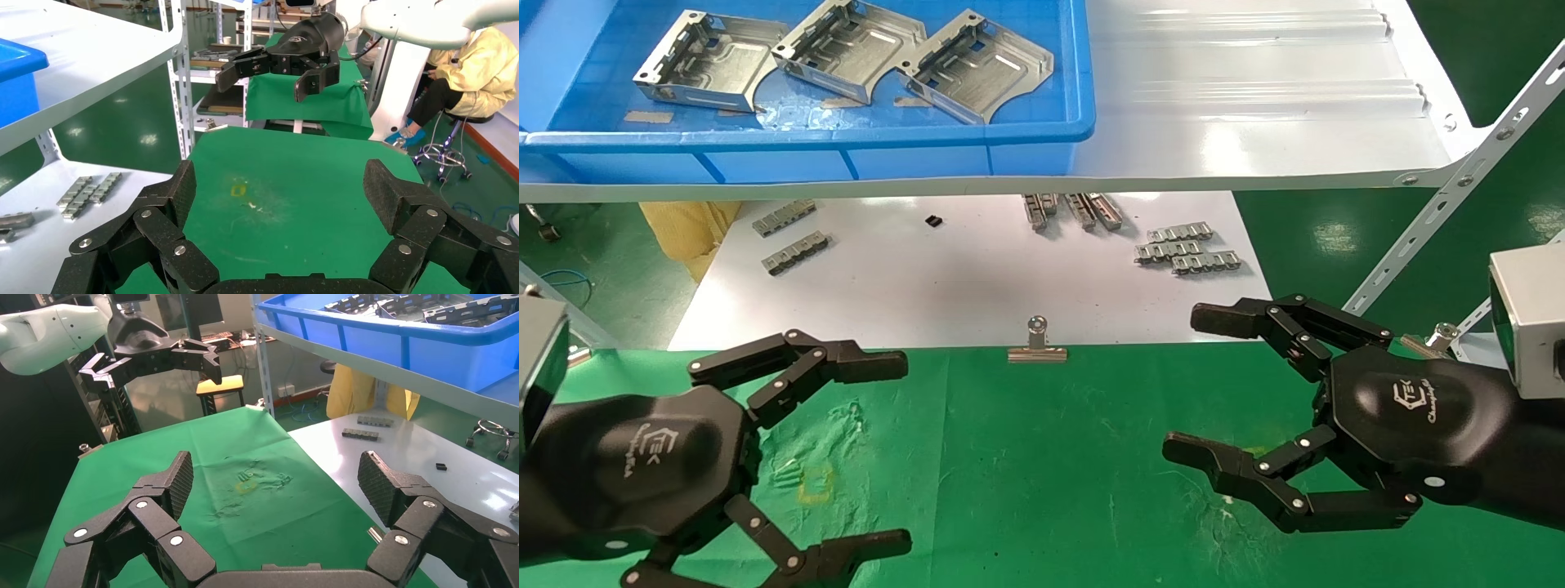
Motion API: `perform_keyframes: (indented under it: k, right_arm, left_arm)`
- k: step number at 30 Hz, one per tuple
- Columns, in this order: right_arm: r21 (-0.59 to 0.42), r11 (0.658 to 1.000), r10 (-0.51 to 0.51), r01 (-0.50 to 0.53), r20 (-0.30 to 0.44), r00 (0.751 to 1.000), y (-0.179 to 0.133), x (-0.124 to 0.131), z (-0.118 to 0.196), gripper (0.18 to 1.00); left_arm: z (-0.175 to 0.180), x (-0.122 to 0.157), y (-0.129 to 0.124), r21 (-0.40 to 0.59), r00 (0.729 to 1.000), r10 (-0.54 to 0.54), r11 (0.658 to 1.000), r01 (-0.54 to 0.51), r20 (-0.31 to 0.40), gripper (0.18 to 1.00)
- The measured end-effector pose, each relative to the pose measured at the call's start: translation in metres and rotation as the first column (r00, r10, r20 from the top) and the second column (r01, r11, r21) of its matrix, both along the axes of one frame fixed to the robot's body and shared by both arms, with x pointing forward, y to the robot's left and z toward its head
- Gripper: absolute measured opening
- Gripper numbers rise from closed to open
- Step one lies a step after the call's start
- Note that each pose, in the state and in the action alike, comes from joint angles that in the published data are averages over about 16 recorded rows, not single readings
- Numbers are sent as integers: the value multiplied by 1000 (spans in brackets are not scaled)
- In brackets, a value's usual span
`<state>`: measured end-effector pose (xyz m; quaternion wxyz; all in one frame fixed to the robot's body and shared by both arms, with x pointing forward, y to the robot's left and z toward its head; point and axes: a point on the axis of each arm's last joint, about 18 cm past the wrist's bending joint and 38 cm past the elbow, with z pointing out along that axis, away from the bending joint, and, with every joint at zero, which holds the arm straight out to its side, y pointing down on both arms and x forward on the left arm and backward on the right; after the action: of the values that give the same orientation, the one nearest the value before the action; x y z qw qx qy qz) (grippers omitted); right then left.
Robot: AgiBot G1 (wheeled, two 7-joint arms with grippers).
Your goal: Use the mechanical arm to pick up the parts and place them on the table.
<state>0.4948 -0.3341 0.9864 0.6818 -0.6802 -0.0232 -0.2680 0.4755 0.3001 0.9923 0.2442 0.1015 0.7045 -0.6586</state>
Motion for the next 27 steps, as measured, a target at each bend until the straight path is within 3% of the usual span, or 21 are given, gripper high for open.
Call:
perform_keyframes:
  k: [18,27]
  right_arm:
    - [0,1000,0,0,0,1000,0,0,0,1001]
    - [0,1000,0,0,0,1000,0,0,0,979]
  left_arm:
    - [0,0,0,-2,1000,1,1000,-1,-1,1001]
    - [12,21,-13,-28,1000,22,999,-22,21,1001]
